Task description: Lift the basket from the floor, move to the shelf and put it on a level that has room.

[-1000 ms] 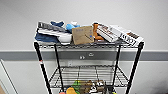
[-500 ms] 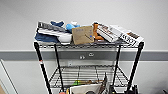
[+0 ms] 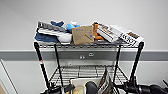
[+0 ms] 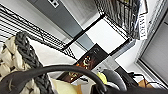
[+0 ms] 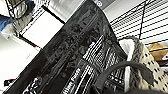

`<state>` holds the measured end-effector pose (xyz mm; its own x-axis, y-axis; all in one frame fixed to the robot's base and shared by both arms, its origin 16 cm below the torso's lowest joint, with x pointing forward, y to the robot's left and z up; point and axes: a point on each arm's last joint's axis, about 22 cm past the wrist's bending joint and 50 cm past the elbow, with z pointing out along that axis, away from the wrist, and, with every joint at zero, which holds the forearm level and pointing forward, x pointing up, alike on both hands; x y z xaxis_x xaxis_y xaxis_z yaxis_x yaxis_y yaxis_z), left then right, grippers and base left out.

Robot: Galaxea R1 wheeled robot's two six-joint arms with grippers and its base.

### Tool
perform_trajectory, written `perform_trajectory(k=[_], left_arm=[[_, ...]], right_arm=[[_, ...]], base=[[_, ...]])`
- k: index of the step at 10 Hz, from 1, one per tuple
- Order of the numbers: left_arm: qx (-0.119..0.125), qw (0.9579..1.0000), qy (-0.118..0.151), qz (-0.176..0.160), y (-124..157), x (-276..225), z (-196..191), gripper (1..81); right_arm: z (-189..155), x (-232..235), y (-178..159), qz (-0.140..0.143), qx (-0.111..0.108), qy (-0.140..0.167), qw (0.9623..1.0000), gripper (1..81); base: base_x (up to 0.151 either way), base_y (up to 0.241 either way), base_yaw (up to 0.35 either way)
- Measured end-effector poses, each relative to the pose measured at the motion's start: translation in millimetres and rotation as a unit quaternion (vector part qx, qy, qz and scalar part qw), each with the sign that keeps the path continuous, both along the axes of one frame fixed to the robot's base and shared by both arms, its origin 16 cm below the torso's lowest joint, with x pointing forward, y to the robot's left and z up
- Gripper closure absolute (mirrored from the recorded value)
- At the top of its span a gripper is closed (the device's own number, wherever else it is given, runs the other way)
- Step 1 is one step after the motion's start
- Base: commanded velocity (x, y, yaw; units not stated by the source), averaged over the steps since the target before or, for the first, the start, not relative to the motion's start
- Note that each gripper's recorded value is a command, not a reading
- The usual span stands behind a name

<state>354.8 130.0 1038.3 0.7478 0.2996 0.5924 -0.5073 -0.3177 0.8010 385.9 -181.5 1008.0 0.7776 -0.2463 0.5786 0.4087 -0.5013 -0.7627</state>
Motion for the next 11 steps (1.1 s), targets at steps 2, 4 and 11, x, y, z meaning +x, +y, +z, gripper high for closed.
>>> perform_trajectory(k=[2,4,11], left_arm=[[-0.003,1.0000,-0.006,-0.005,-3.8,9.7,23.7,81.1],[-0.002,0.9998,-0.015,-0.011,-7.4,18.9,44.0,81.1],[0.001,0.9993,-0.030,-0.021,-14.0,32.1,79.3,81.1]], right_arm=[[22.9,11.8,-1.1,0.000,-0.003,-0.010,0.9999,81.1],[39.9,19.1,-1.2,0.000,-0.006,-0.013,0.9999,81.1],[80.0,42.5,-1.8,-0.001,-0.019,-0.037,0.9991,81.1]], base=[[0.000,0.000,0.000],[0.000,0.000,0.000],[0.000,0.000,0.000]])
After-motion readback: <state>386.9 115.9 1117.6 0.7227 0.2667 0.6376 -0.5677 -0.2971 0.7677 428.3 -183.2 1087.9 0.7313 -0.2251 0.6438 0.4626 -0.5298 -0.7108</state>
